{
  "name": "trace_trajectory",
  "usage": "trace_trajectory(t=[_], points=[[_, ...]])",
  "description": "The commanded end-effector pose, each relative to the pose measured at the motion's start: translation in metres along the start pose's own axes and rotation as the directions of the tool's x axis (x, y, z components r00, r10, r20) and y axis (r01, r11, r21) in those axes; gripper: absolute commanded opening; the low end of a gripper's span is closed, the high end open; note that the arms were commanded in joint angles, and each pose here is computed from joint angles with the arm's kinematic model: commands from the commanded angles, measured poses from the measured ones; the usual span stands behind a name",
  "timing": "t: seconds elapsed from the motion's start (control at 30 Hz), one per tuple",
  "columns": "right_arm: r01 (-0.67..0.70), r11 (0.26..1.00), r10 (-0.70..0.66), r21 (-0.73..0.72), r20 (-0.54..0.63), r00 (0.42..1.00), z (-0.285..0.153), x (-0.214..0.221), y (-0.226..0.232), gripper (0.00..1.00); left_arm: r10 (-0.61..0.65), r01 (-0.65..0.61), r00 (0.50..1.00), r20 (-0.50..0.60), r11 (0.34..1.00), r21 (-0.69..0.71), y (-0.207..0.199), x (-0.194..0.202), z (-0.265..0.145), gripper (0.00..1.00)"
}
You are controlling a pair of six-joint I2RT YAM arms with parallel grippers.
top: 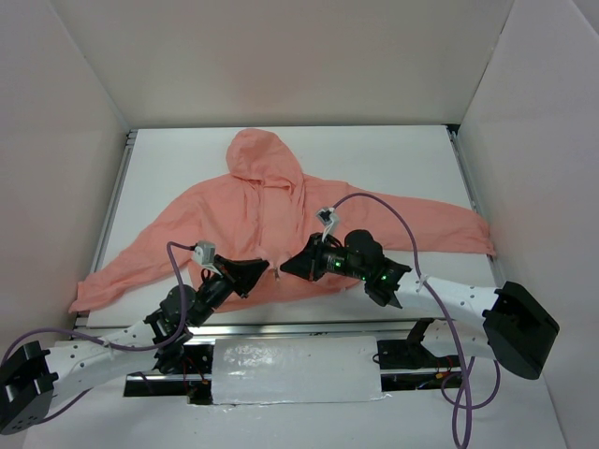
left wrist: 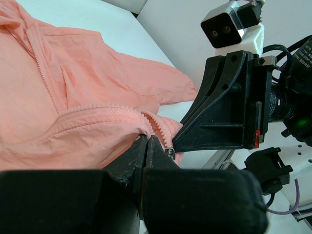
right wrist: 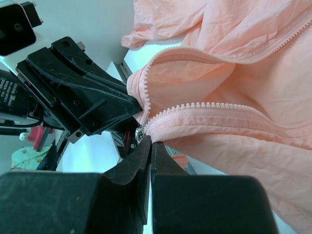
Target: Zip up the jacket
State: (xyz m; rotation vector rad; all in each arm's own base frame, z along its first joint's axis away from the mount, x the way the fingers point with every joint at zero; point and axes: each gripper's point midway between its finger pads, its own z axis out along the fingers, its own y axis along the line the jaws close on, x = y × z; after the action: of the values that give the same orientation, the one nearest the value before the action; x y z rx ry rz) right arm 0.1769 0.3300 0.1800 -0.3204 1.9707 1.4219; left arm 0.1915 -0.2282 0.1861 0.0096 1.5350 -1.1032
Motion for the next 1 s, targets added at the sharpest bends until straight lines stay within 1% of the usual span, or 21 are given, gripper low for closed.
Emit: trace_trajectory(t=[0.0,0.5,0.83,0.97], points=[[0.038,0.999,-0.036,-0.035,0.056,0.998,0.003,-0.022,0.014,0.0,-0.021,0.019,0.999,0.045,0.998,0.052,-0.01,-0.009,-0.001,0.0],[0.034,0.999,-0.032,-0.034,0.045,0.998,0.006,-0.025,0.013,0.0,-0.014,0.011,0.999,0.04,0.997,0.078,-0.014,-0.008,-0.002,0.0],[0.065,0.997,-0.062,-0.043,0.059,0.996,0.004,-0.032,0.011,0.0,0.002,-0.001,1.0,-0.008,0.992,0.128,-0.022,0.001,-0.003,0.0],[0.07,0.997,-0.067,-0.045,0.066,0.996,0.002,-0.035,0.009,0.0,-0.004,0.005,1.0,-0.012,0.993,0.119,-0.018,0.003,-0.006,0.0]])
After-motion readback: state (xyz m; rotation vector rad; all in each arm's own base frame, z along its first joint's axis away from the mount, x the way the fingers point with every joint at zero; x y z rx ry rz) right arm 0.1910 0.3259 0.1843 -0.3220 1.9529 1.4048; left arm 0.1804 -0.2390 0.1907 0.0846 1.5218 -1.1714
